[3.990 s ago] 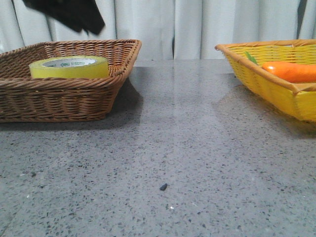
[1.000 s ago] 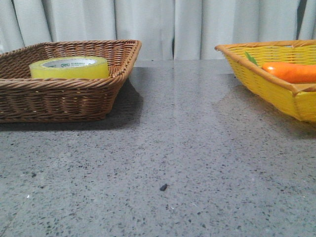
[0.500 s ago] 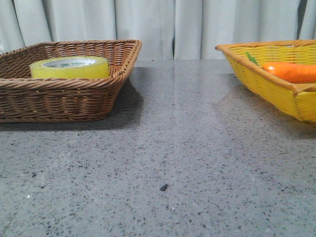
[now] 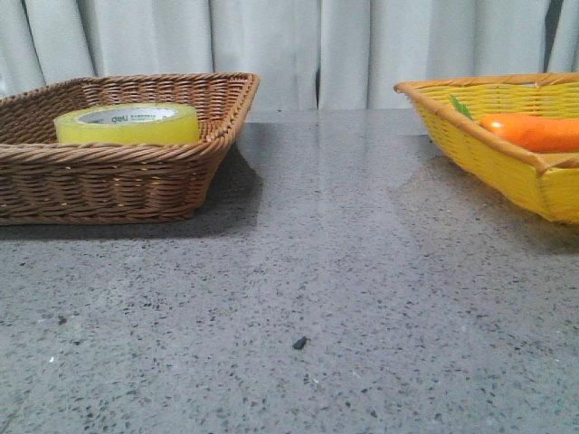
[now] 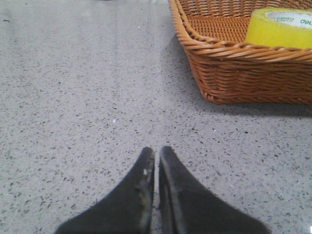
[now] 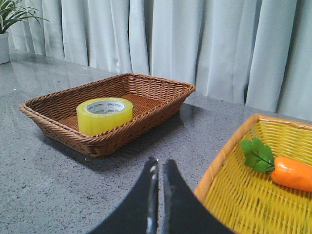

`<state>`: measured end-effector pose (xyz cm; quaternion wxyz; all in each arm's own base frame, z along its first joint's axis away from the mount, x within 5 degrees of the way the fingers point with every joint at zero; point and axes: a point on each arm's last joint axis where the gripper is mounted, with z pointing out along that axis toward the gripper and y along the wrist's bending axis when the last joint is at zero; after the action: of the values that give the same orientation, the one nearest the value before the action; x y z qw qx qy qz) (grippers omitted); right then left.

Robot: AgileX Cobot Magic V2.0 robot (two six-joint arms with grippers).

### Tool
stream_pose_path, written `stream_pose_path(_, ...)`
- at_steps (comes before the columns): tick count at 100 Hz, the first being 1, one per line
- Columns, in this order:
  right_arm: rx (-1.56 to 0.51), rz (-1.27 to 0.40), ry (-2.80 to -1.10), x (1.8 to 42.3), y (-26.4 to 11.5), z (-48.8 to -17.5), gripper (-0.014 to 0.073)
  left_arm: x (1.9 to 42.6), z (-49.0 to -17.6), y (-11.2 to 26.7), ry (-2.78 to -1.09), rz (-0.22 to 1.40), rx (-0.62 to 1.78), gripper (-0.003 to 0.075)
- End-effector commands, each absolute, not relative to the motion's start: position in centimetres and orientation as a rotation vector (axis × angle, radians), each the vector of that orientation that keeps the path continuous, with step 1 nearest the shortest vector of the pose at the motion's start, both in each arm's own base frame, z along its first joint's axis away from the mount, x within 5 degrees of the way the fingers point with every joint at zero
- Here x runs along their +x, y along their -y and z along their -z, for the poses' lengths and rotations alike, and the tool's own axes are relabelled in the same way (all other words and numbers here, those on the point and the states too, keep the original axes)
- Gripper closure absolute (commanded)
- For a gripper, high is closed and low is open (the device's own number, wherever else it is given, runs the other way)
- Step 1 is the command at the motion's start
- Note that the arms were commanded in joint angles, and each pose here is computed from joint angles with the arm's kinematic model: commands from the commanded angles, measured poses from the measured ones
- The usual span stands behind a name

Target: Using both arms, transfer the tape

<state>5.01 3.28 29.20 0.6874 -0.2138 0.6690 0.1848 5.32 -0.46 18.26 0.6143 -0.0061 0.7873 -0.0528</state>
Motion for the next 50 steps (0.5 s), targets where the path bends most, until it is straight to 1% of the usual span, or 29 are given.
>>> stream_pose_path(1,-0.452,-0.409,-1.405,5.0,-3.2,-30.7,0.0651,5.3,-18.5,0.5,-1.751,0.14,-0.032,0.0741)
stream_pose_path(14,-0.436,-0.395,-1.4,5.0,-3.1,-30.6,0.0651,5.3,-18.5,0.5,-1.751,0.14,-0.032,0.0741)
stream_pose_path(22,-0.382,-0.36,-1.351,5.3,-2.9,-30.6,0.0651,5.3,-18.5,0.5,-1.751,0.14,-0.032,0.0741)
stream_pose_path(35,-0.254,-0.244,-1.26,5.9,-2.1,-29.8,0.0651,5.3,-18.5,0.5,-1.751,0.14,-0.032,0.0741)
stream_pose_path(50,-0.115,-0.088,-1.166,6.4,-0.9,-27.9,0.0651,5.3,-18.5,0.5,-1.751,0.14,-0.032,0.0741)
